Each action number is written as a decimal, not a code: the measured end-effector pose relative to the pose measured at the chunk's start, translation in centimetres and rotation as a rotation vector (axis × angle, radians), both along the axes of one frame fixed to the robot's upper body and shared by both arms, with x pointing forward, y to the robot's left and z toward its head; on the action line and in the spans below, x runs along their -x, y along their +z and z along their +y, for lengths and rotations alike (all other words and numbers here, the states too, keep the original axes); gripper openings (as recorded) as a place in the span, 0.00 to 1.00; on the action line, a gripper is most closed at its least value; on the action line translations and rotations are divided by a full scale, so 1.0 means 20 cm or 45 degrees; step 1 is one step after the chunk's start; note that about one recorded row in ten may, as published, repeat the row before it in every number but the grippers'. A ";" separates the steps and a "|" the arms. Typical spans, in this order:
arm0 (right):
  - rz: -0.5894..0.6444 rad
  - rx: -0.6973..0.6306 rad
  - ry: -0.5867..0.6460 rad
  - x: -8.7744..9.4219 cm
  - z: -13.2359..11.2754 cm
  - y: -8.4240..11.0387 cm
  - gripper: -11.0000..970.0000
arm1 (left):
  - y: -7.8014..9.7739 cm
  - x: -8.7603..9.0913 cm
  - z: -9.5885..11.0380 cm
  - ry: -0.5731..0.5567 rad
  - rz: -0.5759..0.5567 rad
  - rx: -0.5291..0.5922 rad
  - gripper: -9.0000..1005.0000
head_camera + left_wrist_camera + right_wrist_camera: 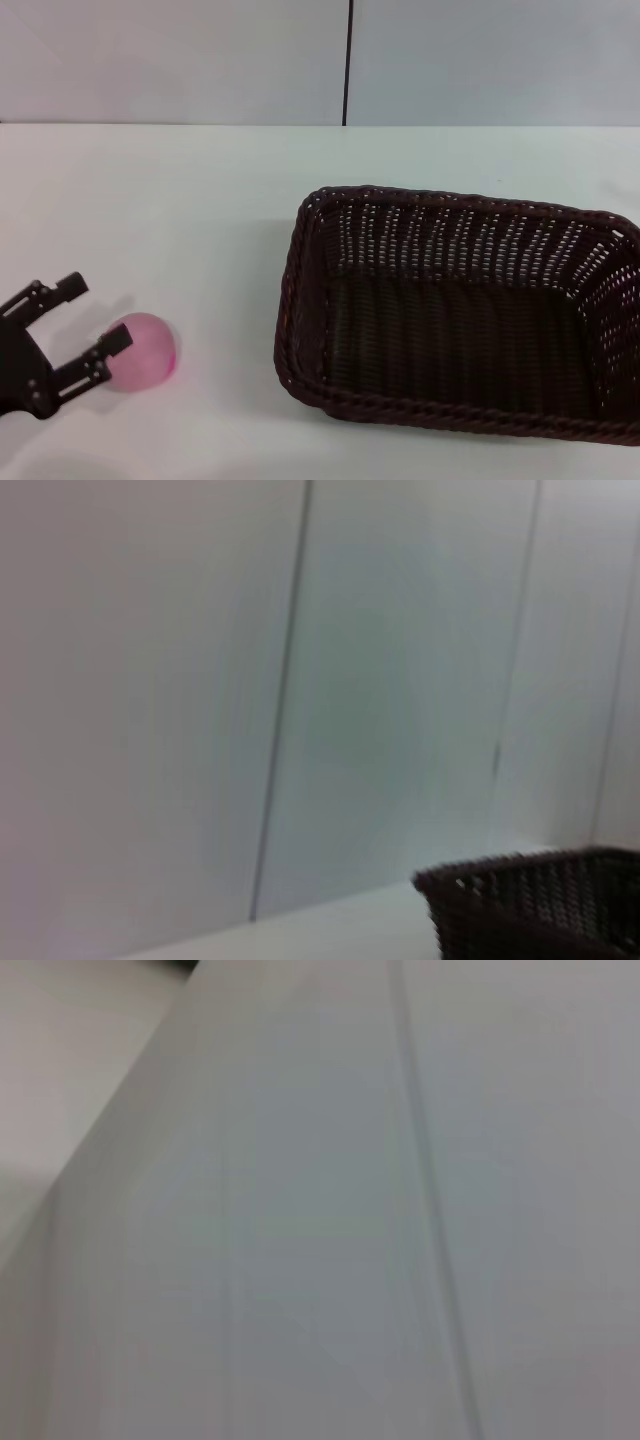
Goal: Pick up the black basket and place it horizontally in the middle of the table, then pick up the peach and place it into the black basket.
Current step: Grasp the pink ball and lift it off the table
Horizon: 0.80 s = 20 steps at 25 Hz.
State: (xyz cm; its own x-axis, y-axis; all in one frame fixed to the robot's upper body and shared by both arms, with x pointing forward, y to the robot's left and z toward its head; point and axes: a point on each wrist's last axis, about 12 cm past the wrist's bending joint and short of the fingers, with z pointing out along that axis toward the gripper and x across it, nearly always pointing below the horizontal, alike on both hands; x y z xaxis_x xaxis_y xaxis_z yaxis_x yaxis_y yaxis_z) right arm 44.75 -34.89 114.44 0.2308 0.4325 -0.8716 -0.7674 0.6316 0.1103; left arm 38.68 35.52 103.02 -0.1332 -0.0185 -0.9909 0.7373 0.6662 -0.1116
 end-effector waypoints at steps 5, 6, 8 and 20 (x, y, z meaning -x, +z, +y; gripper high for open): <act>0.020 -0.121 -0.095 0.06 -0.02 -0.14 0.56 | -0.04 -0.03 -0.03 -0.047 0.060 -0.050 0.69; 0.028 -0.133 -0.102 0.07 -0.02 -0.16 0.56 | -0.04 -0.03 -0.03 -0.047 0.060 -0.050 0.69; 0.049 -0.152 -0.113 0.08 -0.01 -0.19 0.56 | -0.08 -0.05 -0.05 -0.033 0.087 -0.106 0.69; 0.168 -0.205 -0.198 0.10 -0.01 -0.29 0.56 | -0.16 -0.09 -0.06 -0.001 0.133 -0.270 0.68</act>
